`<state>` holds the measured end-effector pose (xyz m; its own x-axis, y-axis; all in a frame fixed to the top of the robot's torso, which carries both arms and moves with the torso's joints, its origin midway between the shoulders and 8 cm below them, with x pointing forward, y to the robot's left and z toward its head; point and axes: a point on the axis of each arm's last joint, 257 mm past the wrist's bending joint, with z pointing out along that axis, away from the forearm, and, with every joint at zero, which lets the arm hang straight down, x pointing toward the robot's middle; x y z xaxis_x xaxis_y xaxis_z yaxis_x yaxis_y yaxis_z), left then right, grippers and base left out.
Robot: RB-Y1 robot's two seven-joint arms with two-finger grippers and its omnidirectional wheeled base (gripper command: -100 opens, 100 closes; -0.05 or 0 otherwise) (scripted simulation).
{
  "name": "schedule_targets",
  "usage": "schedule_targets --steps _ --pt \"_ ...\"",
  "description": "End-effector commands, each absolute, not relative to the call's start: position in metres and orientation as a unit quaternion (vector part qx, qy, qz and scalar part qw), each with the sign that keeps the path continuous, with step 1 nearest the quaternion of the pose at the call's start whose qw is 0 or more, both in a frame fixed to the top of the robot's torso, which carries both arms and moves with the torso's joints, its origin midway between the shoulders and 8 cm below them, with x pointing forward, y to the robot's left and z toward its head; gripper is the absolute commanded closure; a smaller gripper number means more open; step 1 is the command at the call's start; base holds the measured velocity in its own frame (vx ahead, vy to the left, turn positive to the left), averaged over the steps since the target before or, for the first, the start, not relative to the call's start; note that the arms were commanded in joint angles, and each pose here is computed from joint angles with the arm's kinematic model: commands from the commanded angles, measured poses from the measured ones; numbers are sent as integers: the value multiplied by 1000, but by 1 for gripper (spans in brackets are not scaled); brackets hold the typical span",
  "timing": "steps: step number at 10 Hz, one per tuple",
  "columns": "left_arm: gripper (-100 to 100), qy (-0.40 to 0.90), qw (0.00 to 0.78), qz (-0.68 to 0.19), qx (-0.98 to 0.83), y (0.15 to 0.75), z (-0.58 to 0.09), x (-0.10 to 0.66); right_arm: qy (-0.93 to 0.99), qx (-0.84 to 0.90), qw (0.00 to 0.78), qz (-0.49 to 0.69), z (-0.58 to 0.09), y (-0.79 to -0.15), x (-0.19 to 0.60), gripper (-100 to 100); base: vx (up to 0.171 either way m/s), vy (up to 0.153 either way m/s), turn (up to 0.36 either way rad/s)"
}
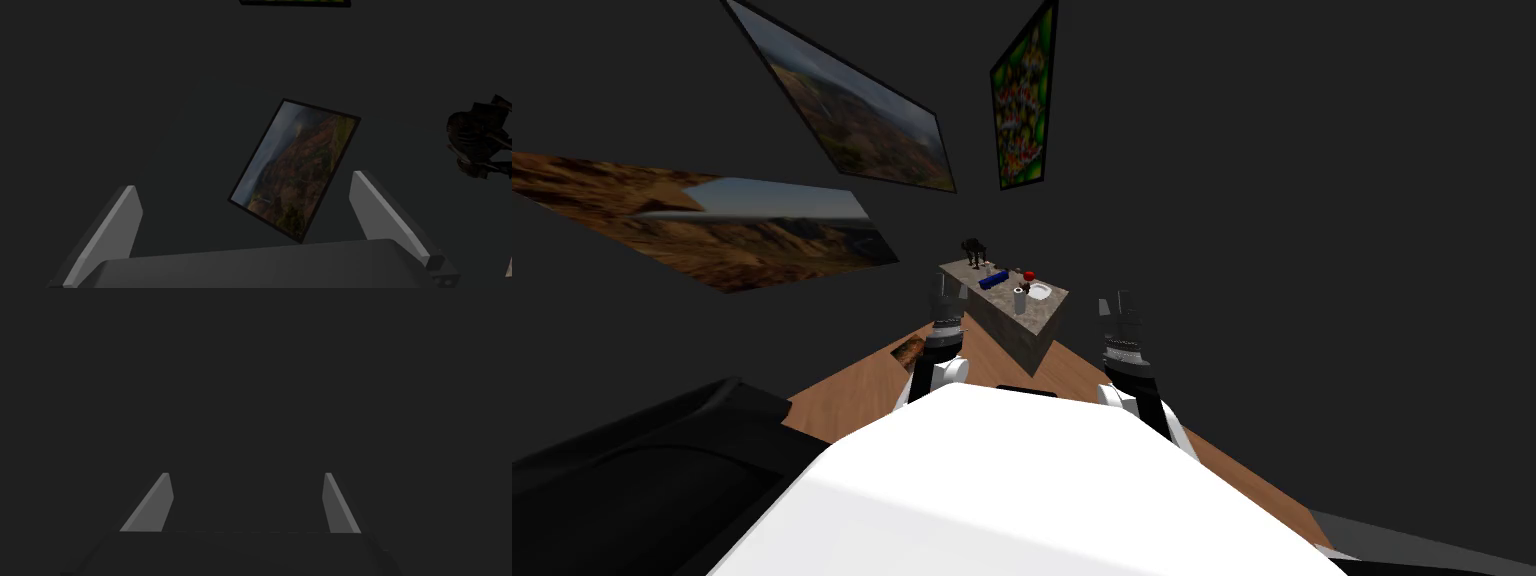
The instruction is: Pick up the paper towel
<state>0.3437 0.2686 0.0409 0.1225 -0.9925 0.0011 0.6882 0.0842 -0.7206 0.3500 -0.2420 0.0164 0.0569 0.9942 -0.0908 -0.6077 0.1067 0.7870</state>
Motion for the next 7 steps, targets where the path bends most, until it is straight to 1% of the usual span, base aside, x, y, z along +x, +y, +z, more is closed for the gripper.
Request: schedule_targets --steps 1,3,7 --pt "-100 279 693 -600 -285 265 34 347 331 292 666 601 16 -242 350 0 13 30 -69" --pt "-100 314 702 -579 -270 259 18 352 332 291 666 601 16 -242 350 0 50 83 -129" --pt "-100 387 720 -526 -237 248 -23 364 332 291 666 601 16 -242 350 0 55 123 -143"
